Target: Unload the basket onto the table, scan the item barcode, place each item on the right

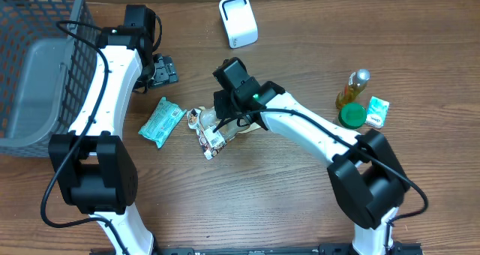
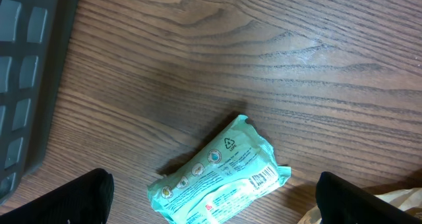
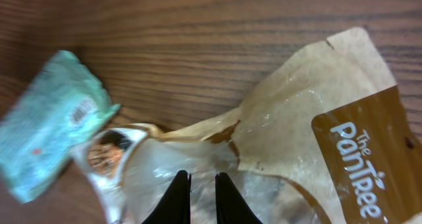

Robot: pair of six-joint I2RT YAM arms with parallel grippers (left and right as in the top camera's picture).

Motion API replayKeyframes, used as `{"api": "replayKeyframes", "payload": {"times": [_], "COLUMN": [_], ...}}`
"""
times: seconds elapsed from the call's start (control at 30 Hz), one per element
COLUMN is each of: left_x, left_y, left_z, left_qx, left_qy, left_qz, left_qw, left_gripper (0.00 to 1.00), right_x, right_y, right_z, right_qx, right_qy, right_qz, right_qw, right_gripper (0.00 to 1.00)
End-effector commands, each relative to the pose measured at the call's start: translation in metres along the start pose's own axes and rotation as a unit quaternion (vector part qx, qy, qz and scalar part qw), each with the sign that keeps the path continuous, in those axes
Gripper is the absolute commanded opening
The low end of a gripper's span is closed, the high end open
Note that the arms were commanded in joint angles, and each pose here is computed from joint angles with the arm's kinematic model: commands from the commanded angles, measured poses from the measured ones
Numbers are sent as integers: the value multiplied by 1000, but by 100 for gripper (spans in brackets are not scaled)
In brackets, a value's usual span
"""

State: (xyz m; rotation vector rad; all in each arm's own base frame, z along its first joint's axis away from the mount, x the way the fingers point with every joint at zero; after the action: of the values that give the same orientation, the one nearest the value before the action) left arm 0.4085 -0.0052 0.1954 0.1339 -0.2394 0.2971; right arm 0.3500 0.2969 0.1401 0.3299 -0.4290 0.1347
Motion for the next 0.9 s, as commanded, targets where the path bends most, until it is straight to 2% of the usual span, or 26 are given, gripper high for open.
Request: {"api": "replayKeyframes", "payload": {"times": [0.0,0.33,0.57,0.63,0.87], "left_x": [4,4,4,4,4], "left_y": [-1,-1,-1,-1,-1], "left_z": [2,2,2,2,2], "left_qx": [4,4,4,4,4], "left_qy": [-8,-8,-8,-8,-8], "left_qz": [-8,-8,-8,-8,-8], "left_qw": [1000,1000,1000,1000,1000], "left_gripper": [100,100,99,99,100], "right_x": [-7,-29,-46,-49,-44], "right_y": [-5,-18,-28,-25,-4], "right_z": [-24,-28,-23,-21,-11], "right_qx": [-19,-58,-91,-73,2], "right_qy": [18,79,131,149,179], "right_qz": [3,0,-30,-34,-45], "right_qw": [1000,995,987,986,983], "right_gripper": [11,10,11,11,22]}}
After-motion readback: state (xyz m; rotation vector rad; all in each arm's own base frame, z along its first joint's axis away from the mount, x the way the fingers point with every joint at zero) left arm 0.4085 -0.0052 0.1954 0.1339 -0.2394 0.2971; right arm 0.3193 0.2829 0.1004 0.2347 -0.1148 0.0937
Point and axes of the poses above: each gripper's point midway between its finger pads, its own z axis back along the fingers, its own y axis along the line the jaws close on, x = y × z, the point moved 8 cm from there along z, back along the fingers, and after that the axes turned 3 degrees about -z, right-handed, at the moved point
